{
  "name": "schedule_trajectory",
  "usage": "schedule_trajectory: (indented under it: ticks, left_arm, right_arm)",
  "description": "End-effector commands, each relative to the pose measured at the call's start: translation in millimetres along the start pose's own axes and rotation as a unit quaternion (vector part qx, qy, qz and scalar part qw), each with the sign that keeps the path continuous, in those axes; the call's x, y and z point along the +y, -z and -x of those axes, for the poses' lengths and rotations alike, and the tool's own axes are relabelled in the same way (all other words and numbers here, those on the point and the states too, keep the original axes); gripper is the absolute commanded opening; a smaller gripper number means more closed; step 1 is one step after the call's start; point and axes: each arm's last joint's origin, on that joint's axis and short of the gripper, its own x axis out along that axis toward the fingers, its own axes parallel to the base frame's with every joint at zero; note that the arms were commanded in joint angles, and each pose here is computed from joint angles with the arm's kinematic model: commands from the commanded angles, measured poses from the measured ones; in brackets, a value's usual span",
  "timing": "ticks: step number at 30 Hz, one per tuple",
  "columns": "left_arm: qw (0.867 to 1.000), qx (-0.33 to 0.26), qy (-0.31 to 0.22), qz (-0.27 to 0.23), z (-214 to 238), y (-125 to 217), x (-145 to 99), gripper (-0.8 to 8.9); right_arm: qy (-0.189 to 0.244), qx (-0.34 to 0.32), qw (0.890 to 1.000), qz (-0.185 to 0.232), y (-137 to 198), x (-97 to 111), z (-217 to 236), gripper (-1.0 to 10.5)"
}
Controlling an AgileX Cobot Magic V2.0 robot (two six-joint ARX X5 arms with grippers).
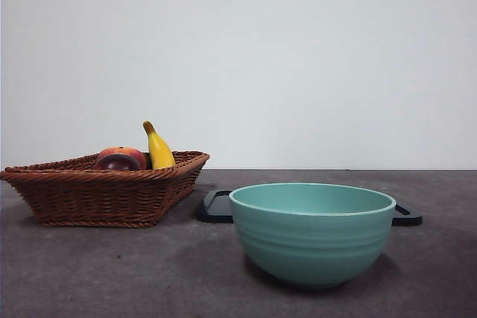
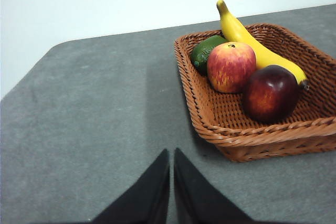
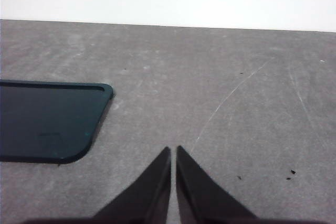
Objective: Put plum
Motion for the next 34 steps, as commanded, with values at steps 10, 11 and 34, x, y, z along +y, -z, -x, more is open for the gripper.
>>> schedule_trajectory:
  ticks: [10,11,34]
  left_arm:
    - [0.981,0.012,-0.003,0.195,-2,7,0,0.11]
    - [0.979,0.011,-0.003,0.204,-2,6,0,0.11]
    - [0.971,0.017,0.042,0.233,34,-89,6,0.11]
  right_arm:
    - [-0.013,-0.001,0.996,-0.084,0,1,0,0.1]
    - [-0.014,0.000,0.995,-0.098,0,1,0,0.1]
    - [-0.061,-0.018,0.989,-0.134,-103,9,44,0.1]
